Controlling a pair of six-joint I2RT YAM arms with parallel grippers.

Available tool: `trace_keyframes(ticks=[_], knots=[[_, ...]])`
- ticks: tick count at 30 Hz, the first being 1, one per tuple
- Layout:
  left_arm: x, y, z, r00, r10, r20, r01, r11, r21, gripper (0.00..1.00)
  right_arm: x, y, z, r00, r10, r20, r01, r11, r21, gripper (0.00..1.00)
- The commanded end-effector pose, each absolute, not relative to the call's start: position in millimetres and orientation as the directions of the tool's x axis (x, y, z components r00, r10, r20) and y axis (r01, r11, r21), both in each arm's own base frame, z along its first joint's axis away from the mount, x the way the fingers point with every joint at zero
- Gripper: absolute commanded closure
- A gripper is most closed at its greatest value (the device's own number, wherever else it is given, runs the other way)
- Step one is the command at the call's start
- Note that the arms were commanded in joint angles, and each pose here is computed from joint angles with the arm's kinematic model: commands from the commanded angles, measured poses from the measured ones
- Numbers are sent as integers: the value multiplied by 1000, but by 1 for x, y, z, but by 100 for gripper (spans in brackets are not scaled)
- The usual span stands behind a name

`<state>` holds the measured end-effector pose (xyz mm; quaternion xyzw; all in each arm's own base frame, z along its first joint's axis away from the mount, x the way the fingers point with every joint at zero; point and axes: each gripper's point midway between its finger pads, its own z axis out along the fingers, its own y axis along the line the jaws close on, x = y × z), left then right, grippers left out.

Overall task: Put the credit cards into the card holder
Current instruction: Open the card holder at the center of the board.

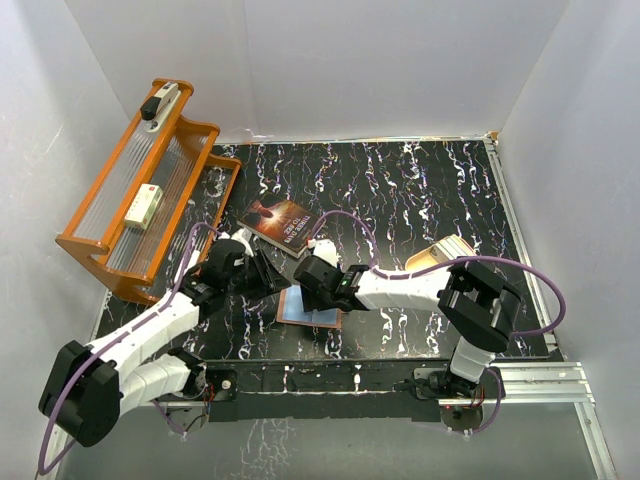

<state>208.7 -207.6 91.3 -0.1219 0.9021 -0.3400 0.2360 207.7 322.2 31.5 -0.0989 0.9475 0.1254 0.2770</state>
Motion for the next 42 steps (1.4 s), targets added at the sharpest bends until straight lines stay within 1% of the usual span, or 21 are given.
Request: trace_keyframes(ticks=[1,4,7,12,17,20,22,24,29,33,35,37,42], knots=[[206,-222,90,-876,-365,-315,-26,688,-725,65,214,320,38,-807,-144,-572,-268,954,137,49],[203,-229,79,-903,-316,-291,-6,687,-727,71,212,327,49,-792,-182,-583,-331,930,159,49],[200,-232,66,-924,-278,-262,-6,697,-718,74,210,334,60,-779,-206,-592,-380,906,185,49],[197,-230,53,-928,-272,-254,-14,707,-707,76,205,323,53,-794,-187,-579,-347,921,178,51],[191,-214,27,-934,-258,-248,-47,774,-631,76,201,296,33,-800,-206,-564,-311,946,96,53],[184,-205,13,-937,-267,-224,-86,801,-593,76,199,292,33,-798,-206,-566,-318,942,105,54],[185,-206,15,-934,-278,-226,-89,792,-604,76,198,295,39,-795,-198,-573,-323,938,124,54],[190,-210,25,-928,-282,-243,-74,779,-623,75,200,298,48,-785,-199,-587,-334,933,131,54],[202,-217,60,-911,-272,-308,-6,758,-652,68,208,304,80,-742,-221,-633,-383,914,130,52],[204,-230,91,-904,-253,-344,73,703,-707,61,225,303,113,-679,-244,-693,-422,901,97,51],[204,-240,104,-903,-232,-363,133,651,-747,58,239,298,129,-651,-248,-718,-423,903,71,50],[204,-246,110,-901,-227,-369,159,620,-769,57,256,292,144,-634,-237,-736,-414,908,64,50],[203,-253,109,-919,-182,-350,176,605,-777,56,306,250,169,-613,-220,-759,-352,936,13,48]])
